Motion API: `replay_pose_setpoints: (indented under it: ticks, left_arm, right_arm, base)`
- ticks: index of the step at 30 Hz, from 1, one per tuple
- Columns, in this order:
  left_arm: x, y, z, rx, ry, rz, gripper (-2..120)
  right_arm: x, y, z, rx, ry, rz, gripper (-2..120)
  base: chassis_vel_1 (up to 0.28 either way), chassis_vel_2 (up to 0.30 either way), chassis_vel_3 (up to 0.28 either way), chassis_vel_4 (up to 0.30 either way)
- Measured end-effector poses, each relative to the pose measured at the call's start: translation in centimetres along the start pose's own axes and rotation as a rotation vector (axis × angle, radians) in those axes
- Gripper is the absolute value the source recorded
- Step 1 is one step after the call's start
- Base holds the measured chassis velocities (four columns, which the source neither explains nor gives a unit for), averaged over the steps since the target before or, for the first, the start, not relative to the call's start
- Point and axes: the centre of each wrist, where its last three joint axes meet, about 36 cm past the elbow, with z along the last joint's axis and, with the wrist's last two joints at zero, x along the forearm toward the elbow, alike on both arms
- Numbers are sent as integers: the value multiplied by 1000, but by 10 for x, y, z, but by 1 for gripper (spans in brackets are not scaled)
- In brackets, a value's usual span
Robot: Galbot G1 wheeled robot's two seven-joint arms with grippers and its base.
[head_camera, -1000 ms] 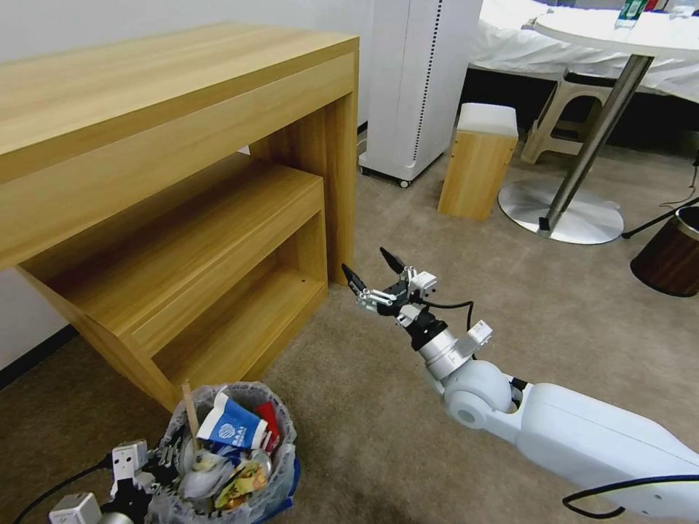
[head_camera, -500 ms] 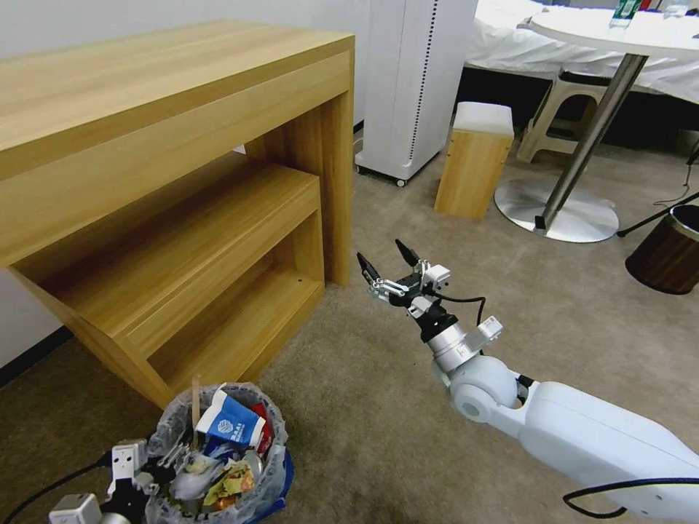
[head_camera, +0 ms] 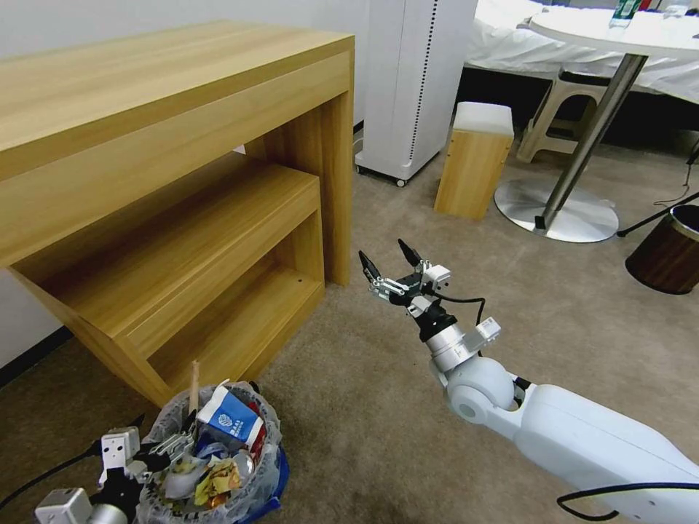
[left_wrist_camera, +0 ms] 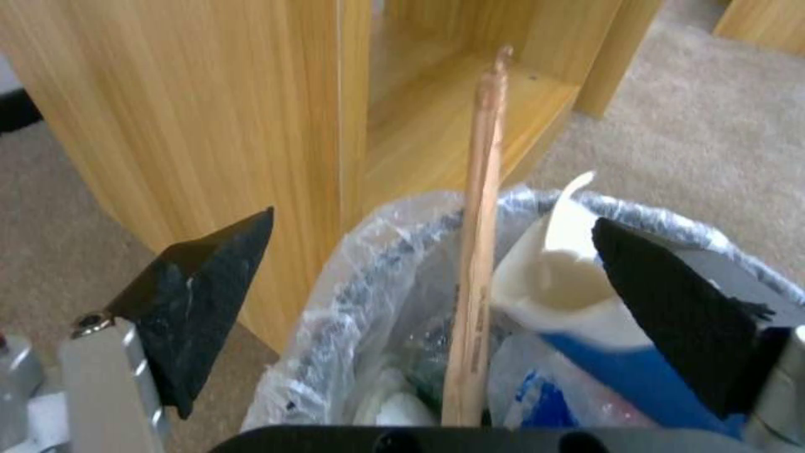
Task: Pick up the trash bin and place the garbage on the floor into it.
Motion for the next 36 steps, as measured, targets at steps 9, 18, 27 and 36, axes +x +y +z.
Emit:
replay_pose_setpoints:
  ticks: [9, 18, 27, 36]
  left_arm:
    - [3, -7, -12, 5, -71, -13, 100]
    - [6, -16, -22, -2, -122, -26, 100]
    - [10, -30, -31, -10, -173, -59, 100]
    - [7, -37, -35, -27, -179, -64, 100]
  right_arm:
    - [3, -8, 2, 41, -18, 60, 100]
    - [11, -19, -1, 101, -21, 165, 100]
    - [35, -47, 2, 167, -67, 369, 100]
    - [56, -84, 0, 317, -107, 540, 100]
  base:
    - [0, 0, 0, 0]
    - [0, 0, 0, 0]
    - [0, 0, 0, 0]
    - [0, 0, 0, 0]
